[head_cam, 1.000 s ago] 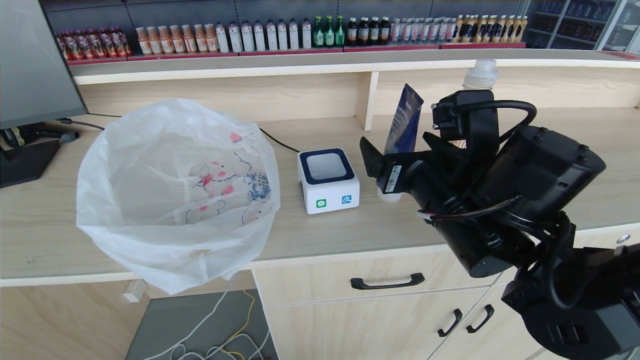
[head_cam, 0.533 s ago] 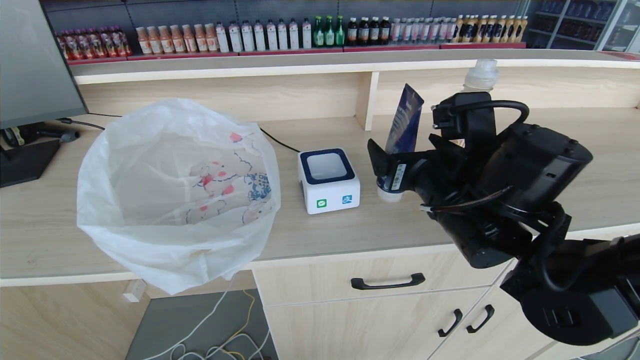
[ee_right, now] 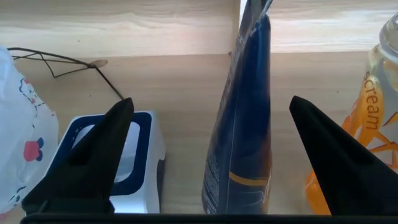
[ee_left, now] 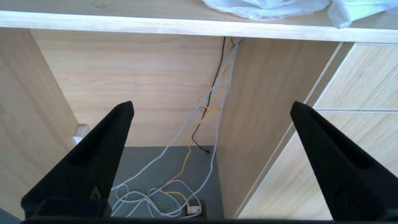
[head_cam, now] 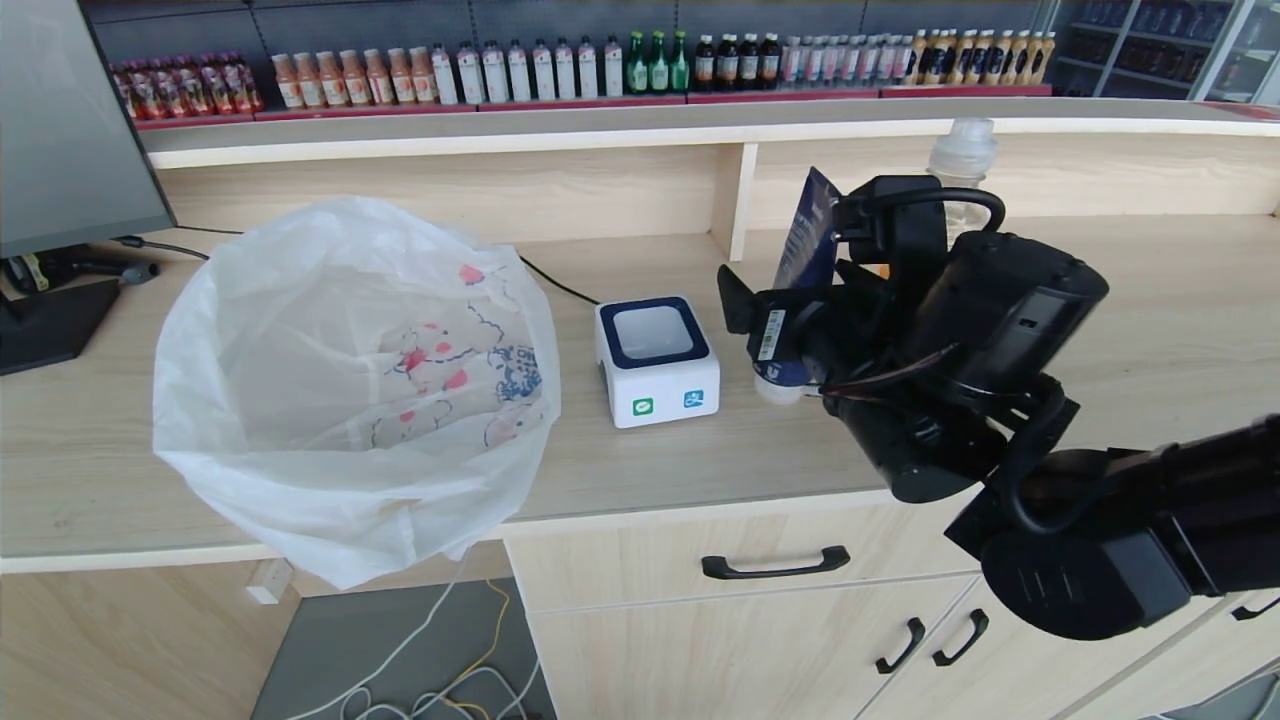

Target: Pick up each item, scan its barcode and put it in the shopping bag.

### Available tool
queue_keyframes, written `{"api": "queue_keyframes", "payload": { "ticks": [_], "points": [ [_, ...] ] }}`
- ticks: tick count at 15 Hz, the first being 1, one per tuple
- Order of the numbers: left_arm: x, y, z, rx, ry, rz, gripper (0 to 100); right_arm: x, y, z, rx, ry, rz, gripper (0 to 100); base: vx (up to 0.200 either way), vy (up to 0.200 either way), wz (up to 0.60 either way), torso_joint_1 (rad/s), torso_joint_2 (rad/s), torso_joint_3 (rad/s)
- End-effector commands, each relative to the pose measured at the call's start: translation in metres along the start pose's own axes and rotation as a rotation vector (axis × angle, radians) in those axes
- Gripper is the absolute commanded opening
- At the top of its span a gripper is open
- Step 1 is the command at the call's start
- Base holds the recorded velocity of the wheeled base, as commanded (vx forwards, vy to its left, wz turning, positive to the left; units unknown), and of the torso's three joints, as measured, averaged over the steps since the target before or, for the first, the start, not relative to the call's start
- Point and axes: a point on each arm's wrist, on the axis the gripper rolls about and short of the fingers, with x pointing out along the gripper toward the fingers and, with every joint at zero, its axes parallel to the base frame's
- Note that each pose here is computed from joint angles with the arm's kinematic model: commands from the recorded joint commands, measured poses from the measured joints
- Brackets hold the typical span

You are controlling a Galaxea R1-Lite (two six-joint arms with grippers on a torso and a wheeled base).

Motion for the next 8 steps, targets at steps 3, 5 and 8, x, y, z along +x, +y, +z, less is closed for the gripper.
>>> {"api": "queue_keyframes", "payload": {
  "ticks": [3,5,8],
  "points": [
    [0.000,0.000,0.000,0.000,0.000,0.001,100,0.009,-0.010,-0.010,0.003,0.018,-0.037,100,0.000,0.000,0.00,0.000,0.00,0.000],
    [0.000,0.000,0.000,0.000,0.000,-0.001,100,0.010,-0.012,-0.016,0.019,0.031,-0.044,100,0.000,0.000,0.00,0.000,0.00,0.000],
    [0.000,0.000,0.000,0.000,0.000,-0.001,100,0.011,-0.011,-0.020,0.031,0.036,-0.028,100,0.000,0.000,0.00,0.000,0.00,0.000]
  ]
}}
